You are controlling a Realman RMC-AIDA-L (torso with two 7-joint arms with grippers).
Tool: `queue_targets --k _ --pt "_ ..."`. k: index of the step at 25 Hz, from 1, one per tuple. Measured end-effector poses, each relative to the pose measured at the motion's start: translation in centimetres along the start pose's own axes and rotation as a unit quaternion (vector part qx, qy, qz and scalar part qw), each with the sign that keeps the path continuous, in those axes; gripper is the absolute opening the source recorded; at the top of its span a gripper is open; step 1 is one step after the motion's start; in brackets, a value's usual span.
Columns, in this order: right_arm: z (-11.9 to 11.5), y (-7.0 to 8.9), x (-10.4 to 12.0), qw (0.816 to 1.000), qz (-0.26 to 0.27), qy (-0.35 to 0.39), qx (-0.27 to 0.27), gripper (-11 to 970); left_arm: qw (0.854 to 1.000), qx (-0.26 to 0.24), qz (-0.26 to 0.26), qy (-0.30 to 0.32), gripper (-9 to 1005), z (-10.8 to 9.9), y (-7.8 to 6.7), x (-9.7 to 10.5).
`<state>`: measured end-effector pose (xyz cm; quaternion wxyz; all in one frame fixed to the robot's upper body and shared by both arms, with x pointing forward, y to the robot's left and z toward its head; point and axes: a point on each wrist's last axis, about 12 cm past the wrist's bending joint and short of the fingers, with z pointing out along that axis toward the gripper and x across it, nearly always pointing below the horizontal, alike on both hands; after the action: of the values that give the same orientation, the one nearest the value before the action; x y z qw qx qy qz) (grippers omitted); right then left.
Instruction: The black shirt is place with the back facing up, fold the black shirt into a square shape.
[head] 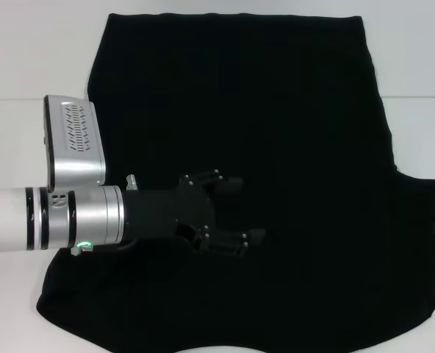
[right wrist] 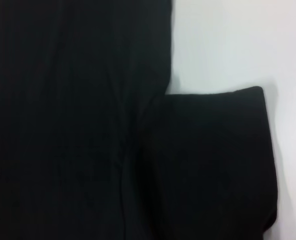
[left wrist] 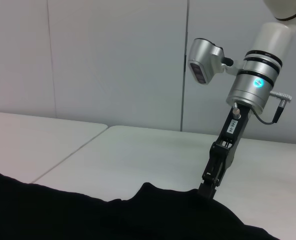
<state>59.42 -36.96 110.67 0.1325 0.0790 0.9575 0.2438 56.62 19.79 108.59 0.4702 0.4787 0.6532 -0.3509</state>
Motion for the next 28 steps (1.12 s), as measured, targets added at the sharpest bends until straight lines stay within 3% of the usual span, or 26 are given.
queue_targets --k 8,19,28 --pt "-0.08 0.02 -0.16 1.000 -0.005 -0.002 0.005 482 1.000 -0.003 -0.001 0.000 949 -0.08 0.15 -0.16" --pt "0.03 -0.09 -0.30 1.000 -0.008 -0.005 0.018 10 1.000 -0.004 -0.001 0.000 950 -0.12 0.18 -0.20" --pt "-0.30 -0.37 -0.39 1.000 -0.008 -0.013 0.021 0 1.000 -0.005 -0.001 -0.001 950 -0.12 0.23 -0.22"
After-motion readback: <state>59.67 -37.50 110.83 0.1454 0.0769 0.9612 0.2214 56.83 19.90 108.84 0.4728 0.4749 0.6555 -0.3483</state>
